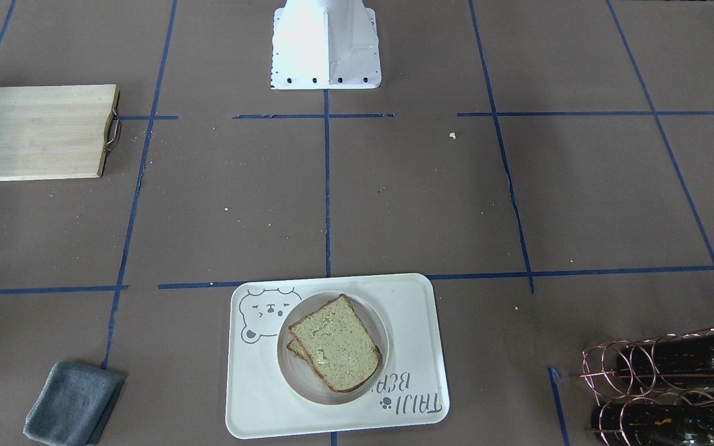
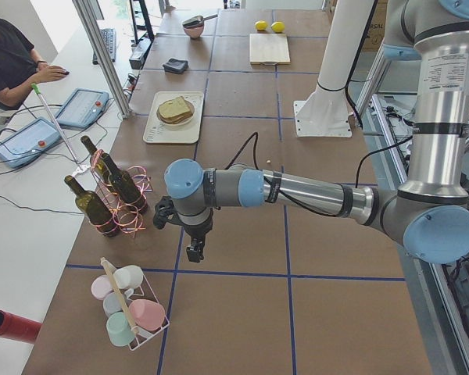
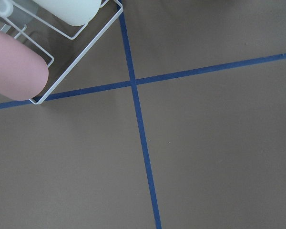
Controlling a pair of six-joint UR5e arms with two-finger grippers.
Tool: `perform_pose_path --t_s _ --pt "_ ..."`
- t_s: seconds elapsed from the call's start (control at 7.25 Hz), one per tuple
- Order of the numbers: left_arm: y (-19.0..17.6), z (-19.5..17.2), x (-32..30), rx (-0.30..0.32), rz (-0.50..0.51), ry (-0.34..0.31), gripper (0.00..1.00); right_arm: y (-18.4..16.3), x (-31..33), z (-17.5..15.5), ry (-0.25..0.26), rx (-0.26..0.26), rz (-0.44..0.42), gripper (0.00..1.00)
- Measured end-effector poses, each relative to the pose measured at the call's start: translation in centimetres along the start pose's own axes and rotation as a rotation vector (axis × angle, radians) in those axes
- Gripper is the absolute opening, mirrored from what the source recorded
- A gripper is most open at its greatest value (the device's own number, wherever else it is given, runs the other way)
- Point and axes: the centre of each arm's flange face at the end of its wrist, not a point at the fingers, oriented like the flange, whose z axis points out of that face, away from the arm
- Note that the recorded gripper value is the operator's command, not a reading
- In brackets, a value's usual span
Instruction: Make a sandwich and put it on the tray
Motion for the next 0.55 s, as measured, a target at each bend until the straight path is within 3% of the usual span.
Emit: perform_pose_path --t_s 0.55 --pt "-0.9 1.0 -1.3 -0.012 -0.009 0.006 1.0 -0.6 -0.6 -0.3 -0.009 0.008 0.003 1.0"
